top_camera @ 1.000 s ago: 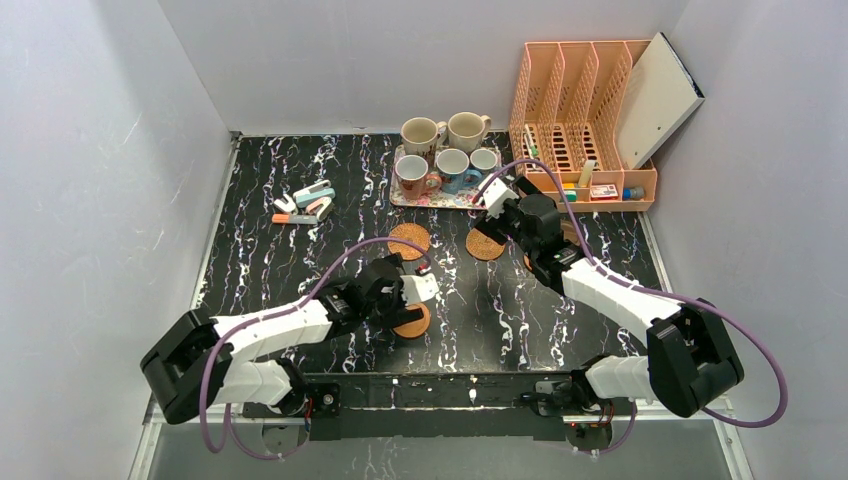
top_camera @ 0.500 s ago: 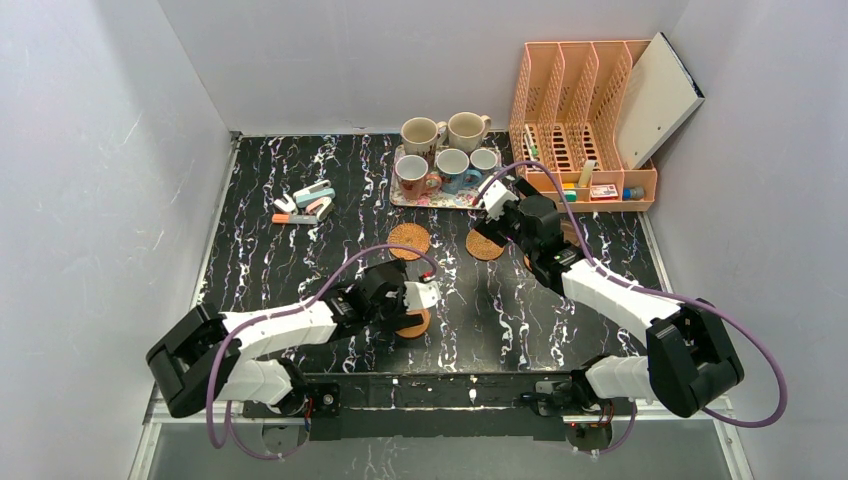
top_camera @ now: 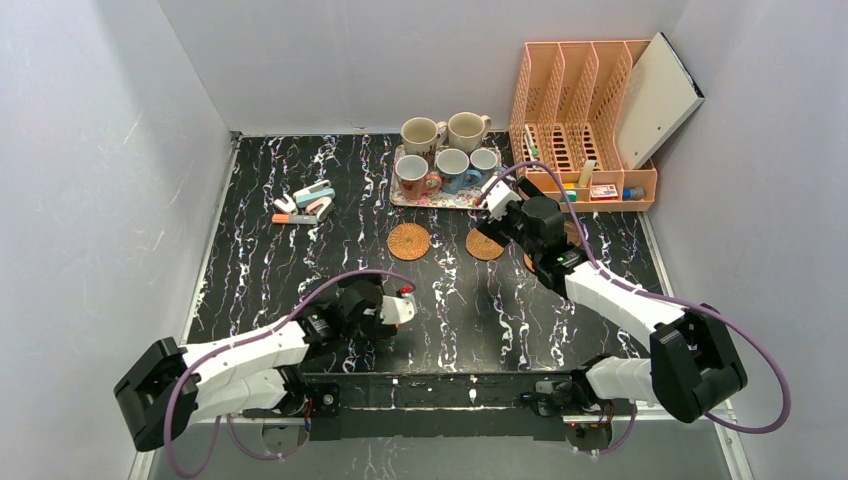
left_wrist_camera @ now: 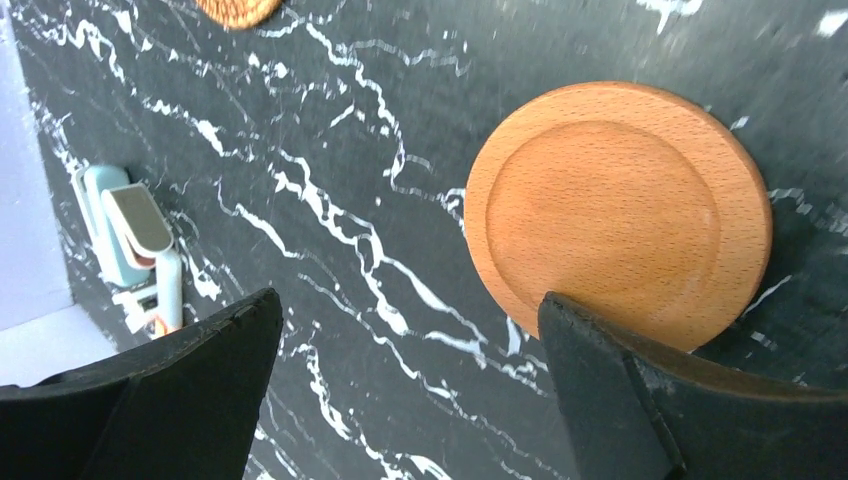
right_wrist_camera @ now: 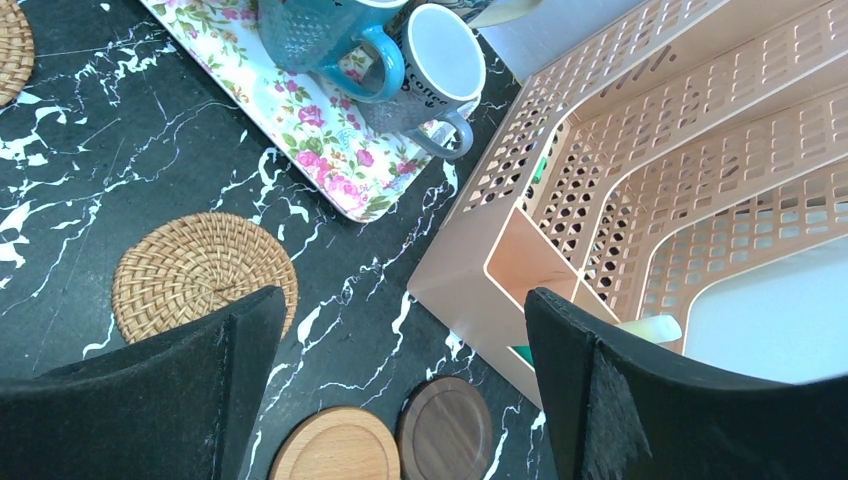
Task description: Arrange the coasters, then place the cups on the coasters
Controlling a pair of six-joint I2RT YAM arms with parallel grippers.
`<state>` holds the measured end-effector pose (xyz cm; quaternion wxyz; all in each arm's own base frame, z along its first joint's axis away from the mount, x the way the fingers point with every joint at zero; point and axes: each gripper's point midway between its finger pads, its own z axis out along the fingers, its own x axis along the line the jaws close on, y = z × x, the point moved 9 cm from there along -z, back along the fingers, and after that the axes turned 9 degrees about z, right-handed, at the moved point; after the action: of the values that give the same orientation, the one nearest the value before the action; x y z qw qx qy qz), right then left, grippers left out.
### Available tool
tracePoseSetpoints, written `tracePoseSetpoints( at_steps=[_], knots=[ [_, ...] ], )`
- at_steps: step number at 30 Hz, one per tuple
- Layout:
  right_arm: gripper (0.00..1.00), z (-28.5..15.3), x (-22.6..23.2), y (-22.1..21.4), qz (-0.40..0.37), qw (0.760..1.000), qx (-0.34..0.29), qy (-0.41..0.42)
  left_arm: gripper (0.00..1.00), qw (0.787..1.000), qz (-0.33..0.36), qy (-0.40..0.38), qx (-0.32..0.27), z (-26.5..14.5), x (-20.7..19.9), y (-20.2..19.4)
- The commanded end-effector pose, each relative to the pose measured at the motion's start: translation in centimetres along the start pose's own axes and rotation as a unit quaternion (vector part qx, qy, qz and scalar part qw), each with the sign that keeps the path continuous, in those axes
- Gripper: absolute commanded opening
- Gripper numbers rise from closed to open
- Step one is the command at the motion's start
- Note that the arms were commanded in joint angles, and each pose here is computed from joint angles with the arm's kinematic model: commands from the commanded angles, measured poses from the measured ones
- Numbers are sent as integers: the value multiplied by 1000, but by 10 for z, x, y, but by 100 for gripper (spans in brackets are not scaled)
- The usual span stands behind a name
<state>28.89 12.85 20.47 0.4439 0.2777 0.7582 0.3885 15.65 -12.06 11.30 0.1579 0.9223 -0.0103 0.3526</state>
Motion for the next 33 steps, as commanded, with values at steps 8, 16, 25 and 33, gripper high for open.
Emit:
tracePoseSetpoints(
  at_steps=[8,16,25,33],
  knots=[
    [98,-3,-7,9,6,1000,-28,-13,98,992,55,22,107,-25,-12,-58],
    [98,-3,-8,8,7,1000,-27,-13,98,993,17,10,119,-25,2,-79],
    [98,-3,-9,8,5,1000,-25,-15,98,994,-36,64,76,-24,28,-63],
    [98,1,-24,2,19,999,30,-31,98,987,-130,93,-35,-48,75,-20]
  ],
)
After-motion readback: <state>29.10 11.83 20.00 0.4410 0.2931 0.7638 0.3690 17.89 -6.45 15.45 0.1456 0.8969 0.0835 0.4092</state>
